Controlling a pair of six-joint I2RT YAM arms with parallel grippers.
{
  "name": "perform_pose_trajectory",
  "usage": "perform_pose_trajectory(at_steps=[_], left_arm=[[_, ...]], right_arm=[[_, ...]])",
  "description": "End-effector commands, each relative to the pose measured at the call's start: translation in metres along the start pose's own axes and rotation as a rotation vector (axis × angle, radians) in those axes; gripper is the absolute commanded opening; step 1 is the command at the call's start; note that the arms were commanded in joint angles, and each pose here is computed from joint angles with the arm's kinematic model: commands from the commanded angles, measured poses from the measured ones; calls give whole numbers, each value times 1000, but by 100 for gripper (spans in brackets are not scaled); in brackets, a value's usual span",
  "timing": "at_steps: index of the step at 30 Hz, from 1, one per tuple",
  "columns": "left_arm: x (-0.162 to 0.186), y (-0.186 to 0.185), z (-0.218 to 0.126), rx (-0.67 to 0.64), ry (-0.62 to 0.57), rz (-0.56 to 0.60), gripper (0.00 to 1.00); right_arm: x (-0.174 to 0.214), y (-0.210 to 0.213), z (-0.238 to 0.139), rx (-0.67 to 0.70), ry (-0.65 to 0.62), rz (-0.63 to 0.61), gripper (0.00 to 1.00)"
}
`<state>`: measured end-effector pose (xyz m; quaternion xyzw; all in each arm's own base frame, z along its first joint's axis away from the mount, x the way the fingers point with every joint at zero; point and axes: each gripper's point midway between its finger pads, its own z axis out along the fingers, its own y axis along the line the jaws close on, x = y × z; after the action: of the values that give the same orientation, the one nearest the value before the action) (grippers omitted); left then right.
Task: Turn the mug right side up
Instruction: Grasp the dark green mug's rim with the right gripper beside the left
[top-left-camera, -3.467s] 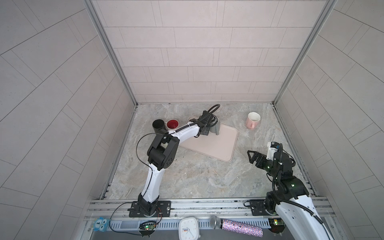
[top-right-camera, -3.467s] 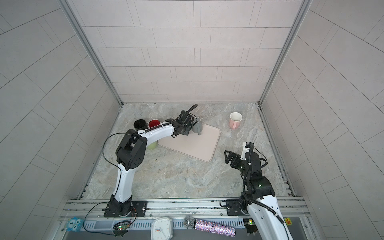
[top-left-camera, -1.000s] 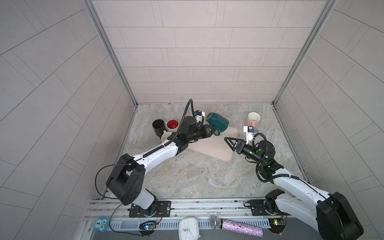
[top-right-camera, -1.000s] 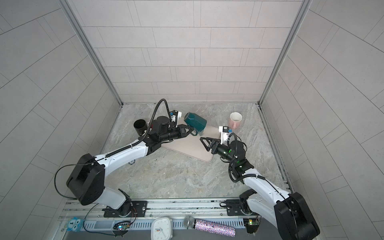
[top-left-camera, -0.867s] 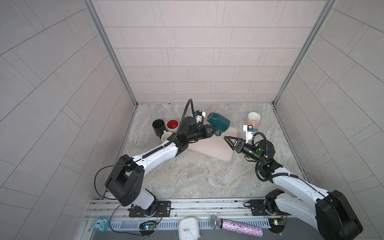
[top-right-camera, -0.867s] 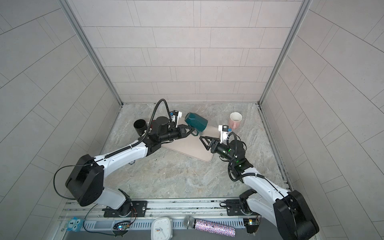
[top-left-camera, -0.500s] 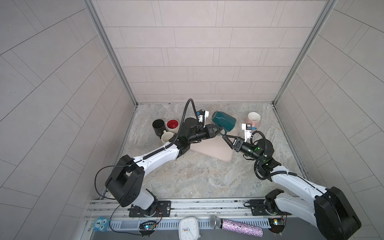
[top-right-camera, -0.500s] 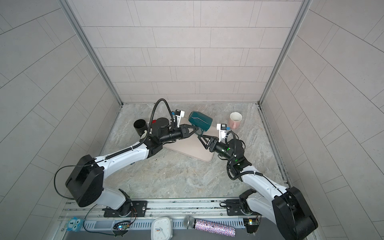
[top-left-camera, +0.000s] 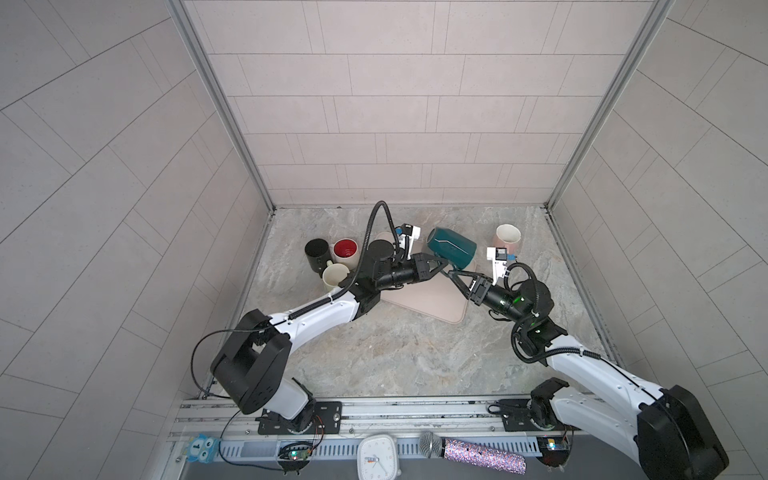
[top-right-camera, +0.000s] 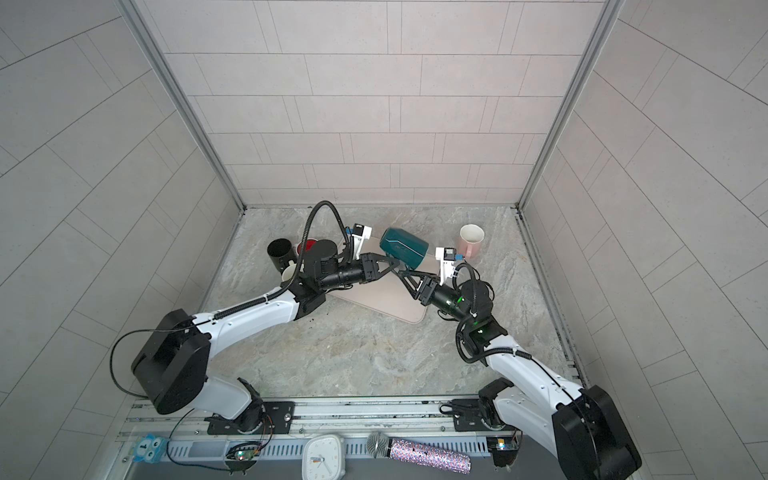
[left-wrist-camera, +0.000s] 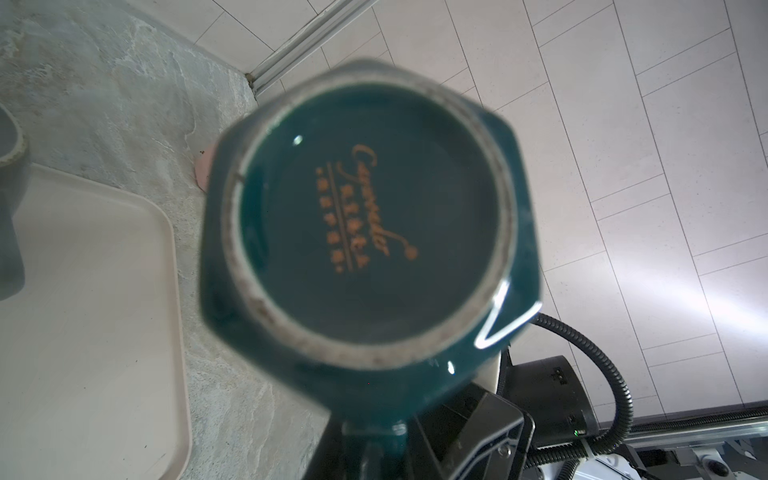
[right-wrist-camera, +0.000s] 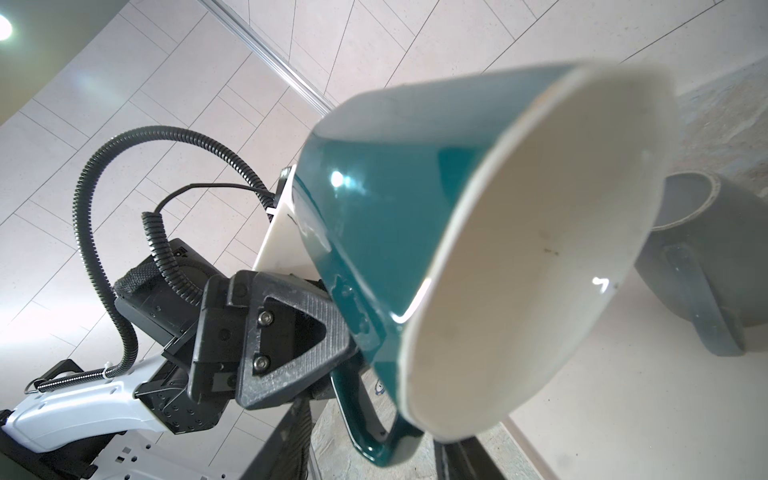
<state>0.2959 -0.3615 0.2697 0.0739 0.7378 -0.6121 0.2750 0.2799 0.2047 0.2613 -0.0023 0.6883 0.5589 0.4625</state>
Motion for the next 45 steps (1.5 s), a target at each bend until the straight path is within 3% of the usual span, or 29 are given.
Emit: perform_pose_trajectory(at_steps=[1, 14, 45], left_arm=[[-11, -49, -11, 139, -35, 119, 0], [-4, -59, -19, 158, -9, 120, 0], [9, -49, -11, 209, 21, 72, 0]], right_arm=[[-14, 21, 1, -51, -30, -50, 48], [-20, 27, 5, -85, -42, -64, 42], [-30, 40, 12, -141, -57, -89, 47]])
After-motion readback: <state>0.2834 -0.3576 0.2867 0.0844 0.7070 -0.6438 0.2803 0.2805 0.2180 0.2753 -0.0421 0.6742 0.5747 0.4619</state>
